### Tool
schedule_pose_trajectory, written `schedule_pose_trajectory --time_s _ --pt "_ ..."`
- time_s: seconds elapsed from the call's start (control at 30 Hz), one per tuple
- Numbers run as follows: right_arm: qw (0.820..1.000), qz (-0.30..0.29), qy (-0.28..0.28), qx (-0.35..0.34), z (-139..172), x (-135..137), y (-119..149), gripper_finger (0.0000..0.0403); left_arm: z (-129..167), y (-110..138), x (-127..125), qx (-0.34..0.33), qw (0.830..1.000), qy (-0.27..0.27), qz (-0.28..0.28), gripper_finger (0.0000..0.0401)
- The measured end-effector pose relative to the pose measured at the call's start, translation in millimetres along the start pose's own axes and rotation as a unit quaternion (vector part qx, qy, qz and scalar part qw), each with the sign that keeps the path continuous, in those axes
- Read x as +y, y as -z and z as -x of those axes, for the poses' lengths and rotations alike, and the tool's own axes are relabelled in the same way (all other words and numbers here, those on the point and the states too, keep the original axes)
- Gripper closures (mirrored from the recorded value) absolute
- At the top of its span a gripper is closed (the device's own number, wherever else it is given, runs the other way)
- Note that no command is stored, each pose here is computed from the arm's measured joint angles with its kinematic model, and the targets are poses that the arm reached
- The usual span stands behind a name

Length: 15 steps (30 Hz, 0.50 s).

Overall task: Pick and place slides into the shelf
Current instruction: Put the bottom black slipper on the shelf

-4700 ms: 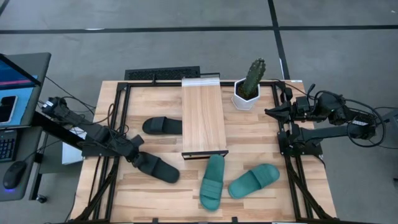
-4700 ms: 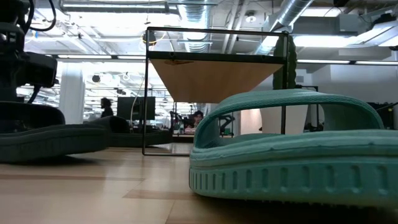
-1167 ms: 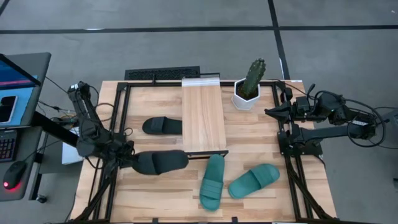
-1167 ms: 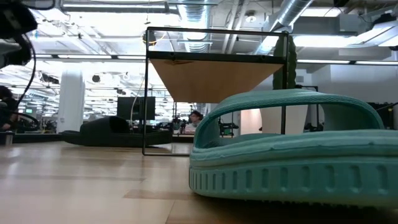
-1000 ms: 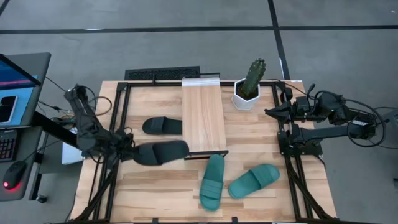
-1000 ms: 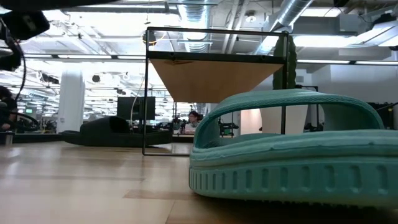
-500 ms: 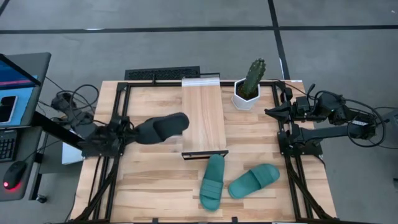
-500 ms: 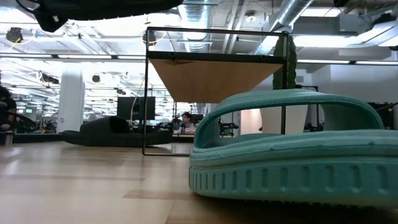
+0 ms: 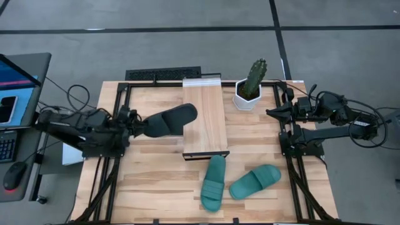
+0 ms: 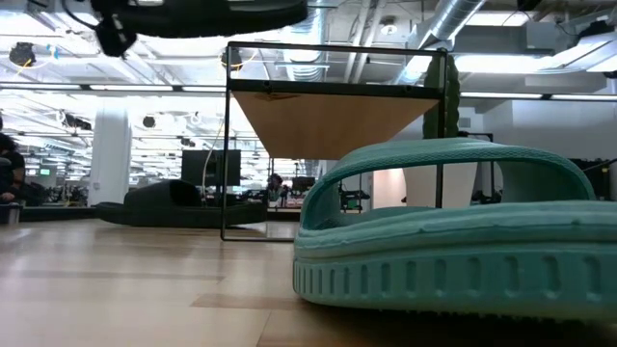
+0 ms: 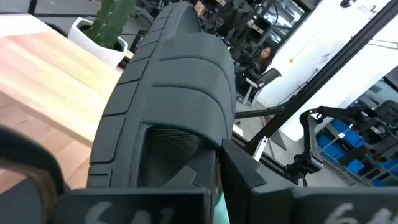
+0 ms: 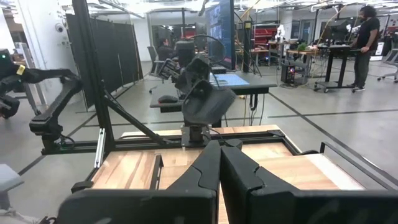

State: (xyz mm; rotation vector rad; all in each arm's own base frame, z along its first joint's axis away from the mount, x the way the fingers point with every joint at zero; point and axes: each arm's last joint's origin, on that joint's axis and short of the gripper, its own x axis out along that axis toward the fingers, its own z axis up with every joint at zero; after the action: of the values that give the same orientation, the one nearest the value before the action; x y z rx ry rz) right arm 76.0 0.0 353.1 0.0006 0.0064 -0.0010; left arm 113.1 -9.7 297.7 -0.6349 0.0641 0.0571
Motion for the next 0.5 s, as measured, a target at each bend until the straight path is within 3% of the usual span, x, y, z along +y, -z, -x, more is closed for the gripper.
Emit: schedule_pose_trajectory --time_s 0.37,0.5 --pt "1.0 0.0 0.0 0.0 0.0 0.0 0.1 0.0403 -55.9 -29.3 45.5 0.027 0.999 0.043 0.014 0.0401" --pt "1.0 0.0 0.0 0.0 0.0 0.0 0.0 0.0403 -67.7 -47.7 61.9 0.041 0.998 0.034 0.021 0.0401"
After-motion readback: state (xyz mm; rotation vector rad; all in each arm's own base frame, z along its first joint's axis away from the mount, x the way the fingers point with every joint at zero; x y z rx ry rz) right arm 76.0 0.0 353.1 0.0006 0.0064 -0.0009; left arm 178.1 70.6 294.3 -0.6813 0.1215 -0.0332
